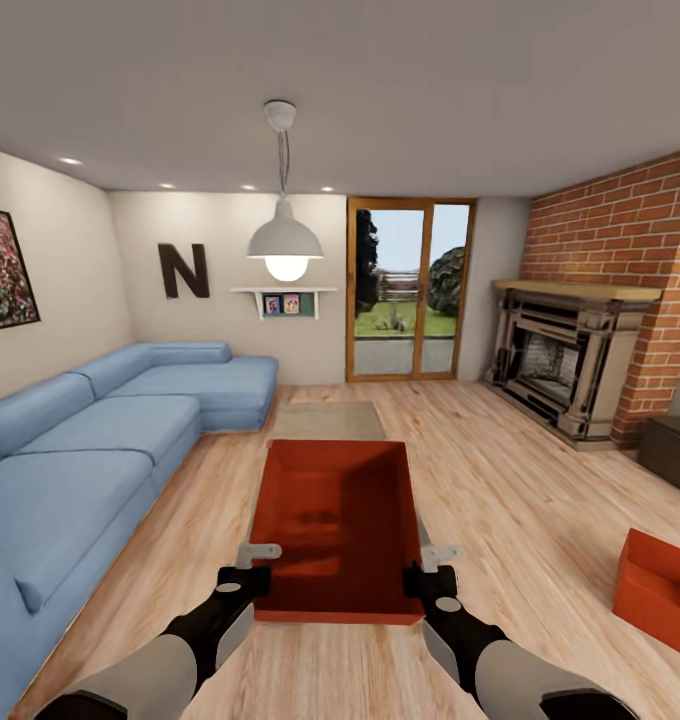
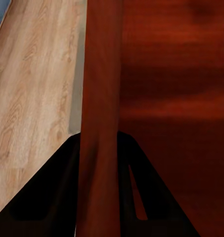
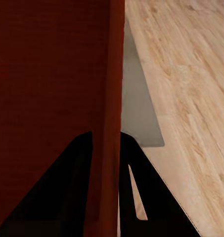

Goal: Move the two storage containers from the living room to the garage. In the garage, place one container on the floor and stack the other container on top of it (either order is fine).

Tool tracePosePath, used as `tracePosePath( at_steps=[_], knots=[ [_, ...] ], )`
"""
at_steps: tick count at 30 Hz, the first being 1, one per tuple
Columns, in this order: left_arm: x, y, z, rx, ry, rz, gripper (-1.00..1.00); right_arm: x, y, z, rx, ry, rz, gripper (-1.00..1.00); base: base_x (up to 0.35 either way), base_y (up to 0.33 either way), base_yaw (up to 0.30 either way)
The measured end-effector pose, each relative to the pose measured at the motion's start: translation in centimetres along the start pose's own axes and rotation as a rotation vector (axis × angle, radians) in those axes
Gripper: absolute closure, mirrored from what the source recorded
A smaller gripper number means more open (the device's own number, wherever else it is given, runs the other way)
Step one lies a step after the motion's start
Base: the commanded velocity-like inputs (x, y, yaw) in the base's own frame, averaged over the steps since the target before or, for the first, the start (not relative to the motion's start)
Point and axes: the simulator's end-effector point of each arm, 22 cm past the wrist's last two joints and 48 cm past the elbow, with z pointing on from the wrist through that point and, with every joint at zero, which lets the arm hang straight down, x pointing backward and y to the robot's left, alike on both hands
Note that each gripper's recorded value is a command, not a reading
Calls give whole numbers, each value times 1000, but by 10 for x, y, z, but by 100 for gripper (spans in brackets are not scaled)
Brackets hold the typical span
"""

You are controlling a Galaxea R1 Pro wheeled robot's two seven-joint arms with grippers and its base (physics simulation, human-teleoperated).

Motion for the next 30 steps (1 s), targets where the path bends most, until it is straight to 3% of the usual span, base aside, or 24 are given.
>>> tracePosePath(
  at_steps=[11,30],
  knots=[
    [-3,0,-2,0,-5,-1,100,-3,0,-1,0,-5,0,100,-290,0,263],
    [-4,0,-2,0,-8,-1,100,-4,0,-2,1,-7,0,100,-11,0,267]
  ],
)
